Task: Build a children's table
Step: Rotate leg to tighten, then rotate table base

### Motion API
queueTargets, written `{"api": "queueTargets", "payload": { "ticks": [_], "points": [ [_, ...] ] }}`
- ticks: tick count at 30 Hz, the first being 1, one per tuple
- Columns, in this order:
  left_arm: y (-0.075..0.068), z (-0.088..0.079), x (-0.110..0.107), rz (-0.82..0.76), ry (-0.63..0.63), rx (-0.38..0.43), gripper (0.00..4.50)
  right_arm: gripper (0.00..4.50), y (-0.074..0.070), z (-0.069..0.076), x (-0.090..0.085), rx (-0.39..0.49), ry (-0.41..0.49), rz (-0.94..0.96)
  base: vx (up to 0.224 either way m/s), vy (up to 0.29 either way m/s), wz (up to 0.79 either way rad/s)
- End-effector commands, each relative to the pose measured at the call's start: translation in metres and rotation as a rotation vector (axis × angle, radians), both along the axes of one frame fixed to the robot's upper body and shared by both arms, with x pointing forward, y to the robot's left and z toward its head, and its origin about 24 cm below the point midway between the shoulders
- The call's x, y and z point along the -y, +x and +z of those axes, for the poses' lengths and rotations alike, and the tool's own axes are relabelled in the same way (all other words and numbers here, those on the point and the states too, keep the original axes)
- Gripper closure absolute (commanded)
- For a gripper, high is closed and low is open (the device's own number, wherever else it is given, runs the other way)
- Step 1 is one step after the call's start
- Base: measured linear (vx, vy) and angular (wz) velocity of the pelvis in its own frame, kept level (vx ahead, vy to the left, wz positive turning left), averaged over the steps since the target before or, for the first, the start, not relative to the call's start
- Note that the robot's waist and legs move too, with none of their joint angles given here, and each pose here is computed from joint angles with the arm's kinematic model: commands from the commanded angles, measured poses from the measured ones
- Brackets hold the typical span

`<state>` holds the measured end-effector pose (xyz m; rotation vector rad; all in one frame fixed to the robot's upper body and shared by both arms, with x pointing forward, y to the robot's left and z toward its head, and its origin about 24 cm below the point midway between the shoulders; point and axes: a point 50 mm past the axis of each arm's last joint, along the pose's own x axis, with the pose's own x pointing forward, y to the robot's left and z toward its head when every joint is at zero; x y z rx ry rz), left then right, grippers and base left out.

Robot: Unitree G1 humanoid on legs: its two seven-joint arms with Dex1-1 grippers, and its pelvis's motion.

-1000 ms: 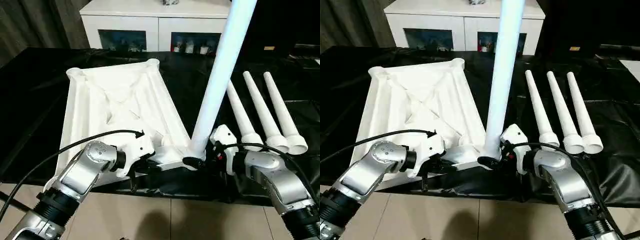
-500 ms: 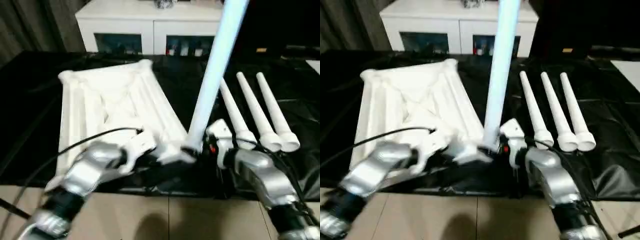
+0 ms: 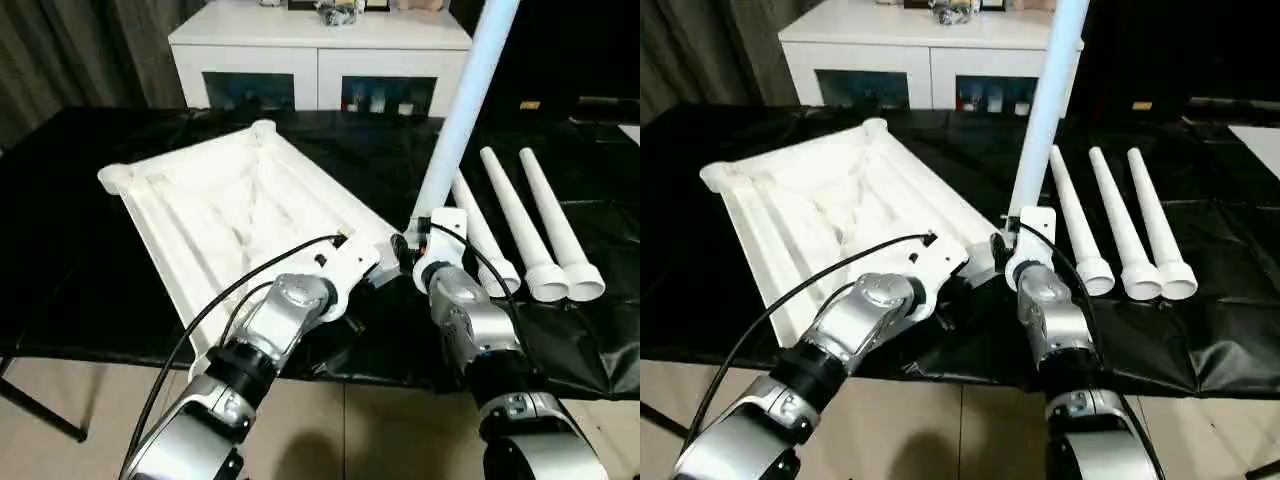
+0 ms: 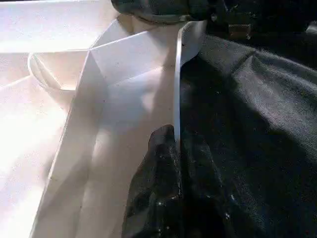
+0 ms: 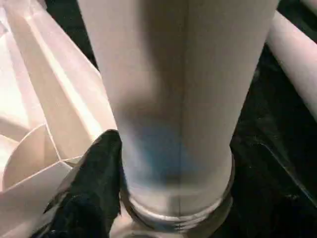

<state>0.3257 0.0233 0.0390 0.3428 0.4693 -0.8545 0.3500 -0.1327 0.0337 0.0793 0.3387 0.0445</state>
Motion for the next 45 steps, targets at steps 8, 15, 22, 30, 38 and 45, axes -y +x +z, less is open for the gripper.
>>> {"api": "queueTargets", "payload": {
  "ticks": [8,15,22,30,38,45],
  "points": [
    [0.02,0.008,-0.015,0.113,-0.024,0.124,4.5,0.49,-0.003,0.02,0.004,0.14,-0.07,-0.017,0.0,0.0,0.0],
    [0.033,0.032,-0.011,0.15,-0.154,0.234,3.96,0.37,-0.017,0.026,0.015,0.166,-0.069,-0.019,0.0,0.0,0.0],
    [0.034,0.053,-0.043,0.19,-0.215,0.291,3.47,0.37,-0.029,0.014,0.011,0.101,-0.086,0.053,0.0,0.0,0.0],
    [-0.007,0.072,-0.161,0.214,-0.259,0.307,2.69,0.37,-0.036,0.013,-0.005,0.082,-0.064,0.239,0.0,0.0,0.0],
    [-0.023,0.053,-0.277,0.724,0.09,0.33,2.61,0.37,-0.035,0.011,-0.013,0.071,-0.061,0.276,0.0,0.0,0.0],
    [-0.045,0.02,-0.279,0.78,0.203,0.119,2.61,0.37,-0.028,0.0,-0.02,0.02,-0.093,0.267,0.0,0.0,0.0]
  ]
}}
